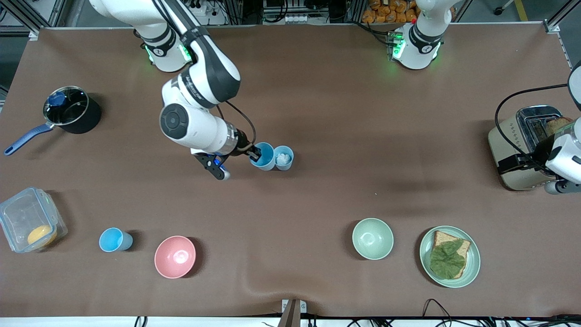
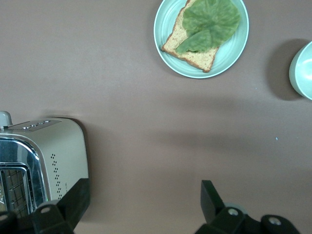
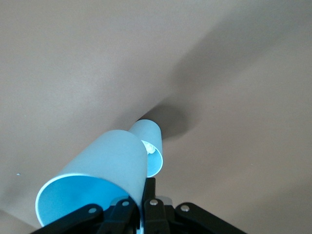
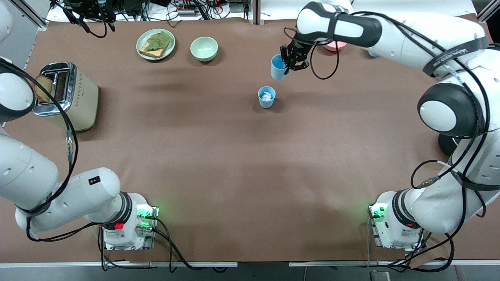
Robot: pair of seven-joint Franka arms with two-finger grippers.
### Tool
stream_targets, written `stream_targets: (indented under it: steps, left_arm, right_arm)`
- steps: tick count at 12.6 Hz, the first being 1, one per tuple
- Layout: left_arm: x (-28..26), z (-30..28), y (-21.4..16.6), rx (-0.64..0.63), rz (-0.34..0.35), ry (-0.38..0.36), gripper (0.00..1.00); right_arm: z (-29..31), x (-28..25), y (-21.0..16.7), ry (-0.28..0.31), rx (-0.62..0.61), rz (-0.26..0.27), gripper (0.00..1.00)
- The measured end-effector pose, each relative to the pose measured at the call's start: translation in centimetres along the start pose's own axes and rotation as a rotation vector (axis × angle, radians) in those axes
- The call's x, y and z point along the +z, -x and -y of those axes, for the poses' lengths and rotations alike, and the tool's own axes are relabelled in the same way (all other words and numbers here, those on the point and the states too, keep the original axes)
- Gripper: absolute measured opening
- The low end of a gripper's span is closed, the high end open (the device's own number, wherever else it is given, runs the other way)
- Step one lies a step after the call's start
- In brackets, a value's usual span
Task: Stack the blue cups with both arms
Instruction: 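Lower the held blue cup into the standing cup with the right gripper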
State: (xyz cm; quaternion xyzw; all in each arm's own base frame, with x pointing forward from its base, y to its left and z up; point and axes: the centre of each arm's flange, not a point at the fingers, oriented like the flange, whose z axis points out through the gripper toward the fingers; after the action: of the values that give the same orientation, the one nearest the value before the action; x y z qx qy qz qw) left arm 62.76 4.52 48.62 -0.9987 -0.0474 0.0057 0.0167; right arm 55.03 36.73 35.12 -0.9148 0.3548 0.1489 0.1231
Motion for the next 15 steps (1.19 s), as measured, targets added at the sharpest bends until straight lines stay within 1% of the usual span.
stream_targets:
  steps: [4, 12, 13, 14, 15]
  left_arm:
    - [0.9, 0.8, -0.2, -0.011, 0.014, 0.005, 1.0]
    - [1.8, 0.8, -0.3, -0.011, 0.029, 0.009, 1.0]
    - [1.8, 0.8, -0.3, -0.011, 0.029, 0.009, 1.0]
    - [1.8, 0.8, -0.3, -0.011, 0.03, 0.009, 1.0]
    - [1.8, 0.8, -0.3, -0.01, 0.03, 0.009, 1.0]
  right_arm:
    - [0.8, 4.6, 2.5, 0.031, 0.013, -0.003, 0.05]
    - [0.7, 7.8, 3.7, 0.076, 0.009, 0.004, 0.05]
    - [0.6, 7.9, 3.5, 0.077, 0.016, 0.003, 0.1]
    - [0.6, 7.8, 3.3, 0.076, 0.038, 0.0, 0.1]
    - [0.6, 7.6, 3.1, 0.073, 0.063, -0.003, 0.17]
